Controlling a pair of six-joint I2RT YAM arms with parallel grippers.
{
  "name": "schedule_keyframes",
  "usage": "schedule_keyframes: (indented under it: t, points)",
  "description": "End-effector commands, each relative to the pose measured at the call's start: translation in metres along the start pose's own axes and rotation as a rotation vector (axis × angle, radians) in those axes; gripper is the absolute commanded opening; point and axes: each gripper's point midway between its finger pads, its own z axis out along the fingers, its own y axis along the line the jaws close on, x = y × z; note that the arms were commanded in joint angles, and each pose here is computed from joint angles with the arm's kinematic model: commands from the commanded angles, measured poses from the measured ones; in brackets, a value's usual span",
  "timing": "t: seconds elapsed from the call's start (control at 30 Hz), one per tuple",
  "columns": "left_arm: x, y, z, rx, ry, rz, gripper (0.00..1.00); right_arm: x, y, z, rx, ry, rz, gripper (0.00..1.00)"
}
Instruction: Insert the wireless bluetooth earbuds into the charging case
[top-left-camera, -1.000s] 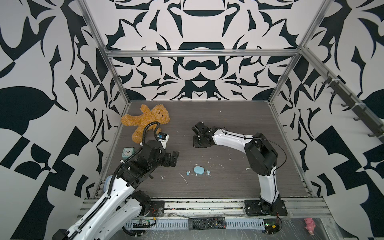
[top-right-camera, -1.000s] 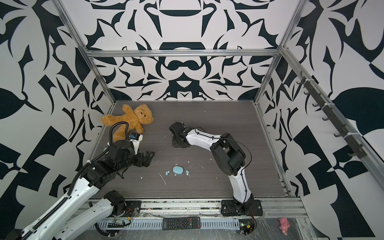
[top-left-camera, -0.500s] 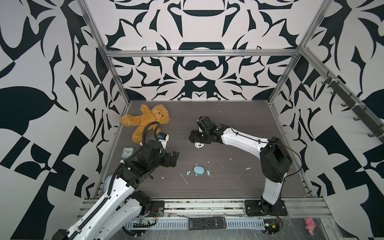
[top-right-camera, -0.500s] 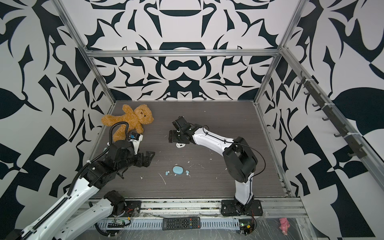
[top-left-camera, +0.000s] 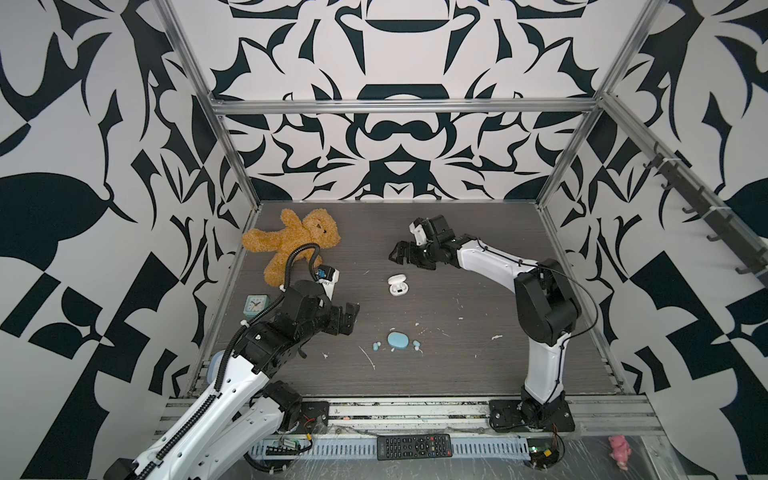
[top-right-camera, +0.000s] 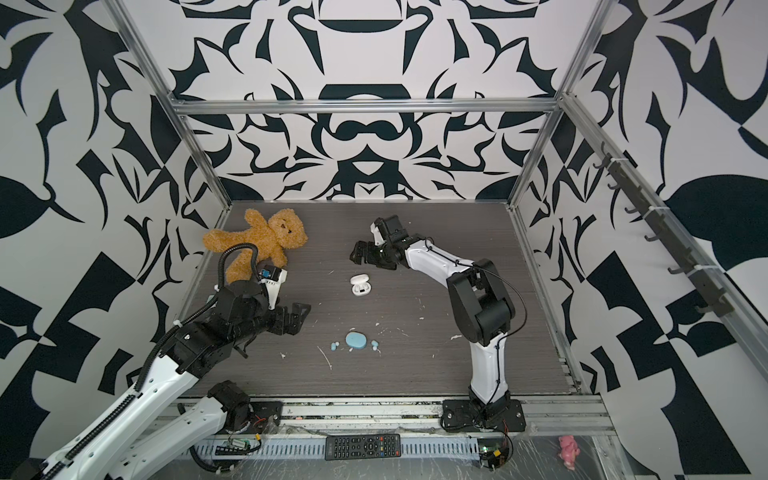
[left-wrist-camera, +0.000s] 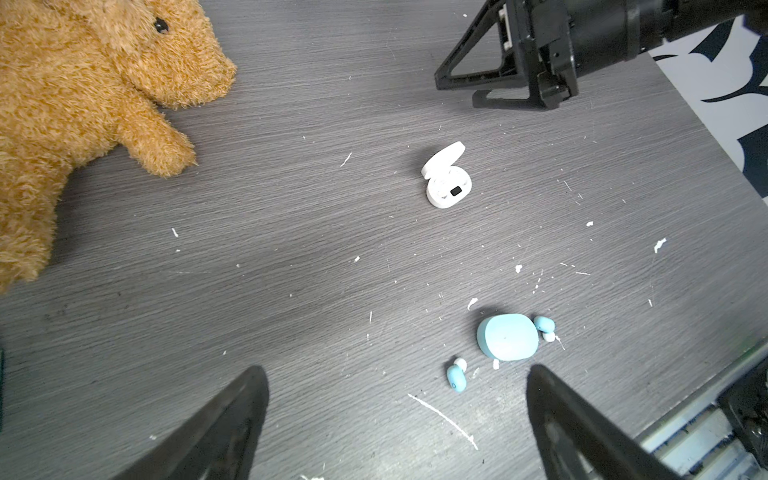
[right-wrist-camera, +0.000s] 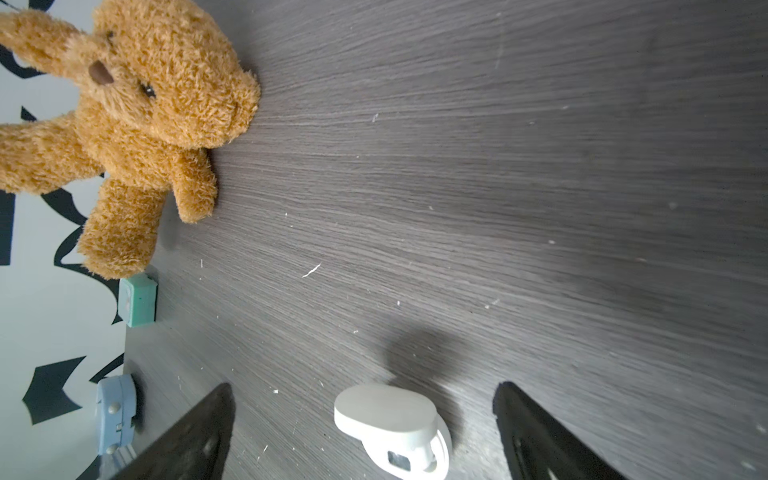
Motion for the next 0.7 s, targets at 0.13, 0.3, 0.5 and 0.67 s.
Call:
schedule_keyframes:
  t: [0.13,0.3,0.5,0.67]
  points:
    - [-0.001,-0.002,0.000,0.013,-0.008,0.002,0.99,0.000,0.038,0.008,-0.175,0.044,-0.031,0.99]
    - [-0.001,-0.002,0.001,0.016,-0.005,0.002,0.99,0.005,0.043,0.003,-0.209,0.049,-0.018,0.99]
    - [-0.001,-0.003,0.001,0.017,-0.004,0.003,0.99,0.017,0.046,-0.002,-0.223,0.060,-0.017,0.99]
    - [0.000,-0.003,0.001,0.018,-0.002,0.003,0.99,0.032,0.051,-0.003,-0.229,0.079,-0.029,0.99]
